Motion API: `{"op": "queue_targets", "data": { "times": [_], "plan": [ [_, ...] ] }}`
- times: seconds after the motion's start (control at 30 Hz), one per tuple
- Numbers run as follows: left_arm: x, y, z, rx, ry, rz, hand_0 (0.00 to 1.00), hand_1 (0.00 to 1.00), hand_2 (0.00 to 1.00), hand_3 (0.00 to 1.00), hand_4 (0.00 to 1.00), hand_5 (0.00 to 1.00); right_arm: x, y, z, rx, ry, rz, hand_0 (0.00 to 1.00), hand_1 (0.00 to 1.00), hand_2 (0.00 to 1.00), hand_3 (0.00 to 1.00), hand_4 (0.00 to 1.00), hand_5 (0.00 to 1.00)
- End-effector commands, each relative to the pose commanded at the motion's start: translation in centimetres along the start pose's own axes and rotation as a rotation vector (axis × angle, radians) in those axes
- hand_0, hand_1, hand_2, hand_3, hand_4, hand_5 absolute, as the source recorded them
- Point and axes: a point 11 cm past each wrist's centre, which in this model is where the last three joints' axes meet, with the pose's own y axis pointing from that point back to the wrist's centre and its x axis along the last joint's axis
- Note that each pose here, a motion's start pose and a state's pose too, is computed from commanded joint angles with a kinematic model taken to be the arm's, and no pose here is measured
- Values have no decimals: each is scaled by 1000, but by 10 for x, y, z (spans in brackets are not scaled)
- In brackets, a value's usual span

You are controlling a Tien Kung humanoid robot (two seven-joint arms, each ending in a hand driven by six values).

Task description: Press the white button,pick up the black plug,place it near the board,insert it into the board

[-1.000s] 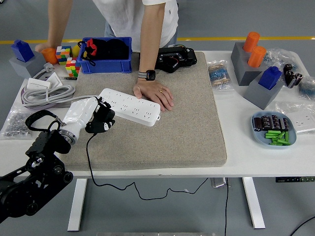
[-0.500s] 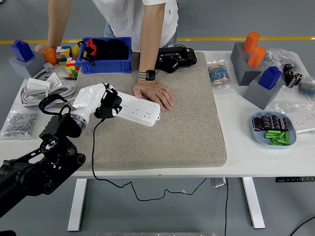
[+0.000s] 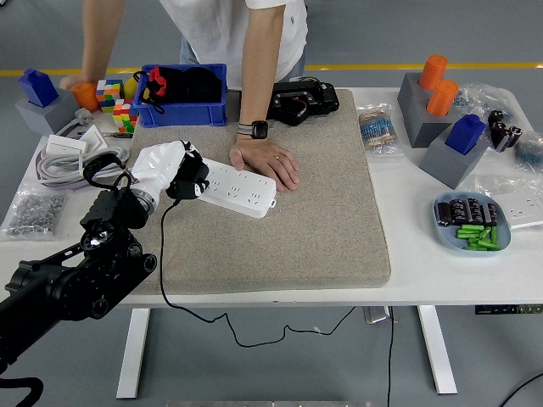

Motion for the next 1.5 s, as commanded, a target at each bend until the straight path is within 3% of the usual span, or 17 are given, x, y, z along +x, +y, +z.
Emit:
{"op": "queue_targets", "data": {
  "times": [0.67,1.0,1.5],
  "plan": [
    [-1,-4,-2,11,-50,18,258,266,345,502,509,2,1,0,1,-3,10,2,703,623,633,613,640,351],
    [-6,-1,-8,15,-65,-9,257,261,341,495,506,2,3,0,2,-4,14,5,703,623,633,613,639,349],
    [-7,1,-3,-7,-78,-16,256,259,338,491,504,2,2,0,2,-3,7,4,703,623,632,613,638,348]
  ]
}}
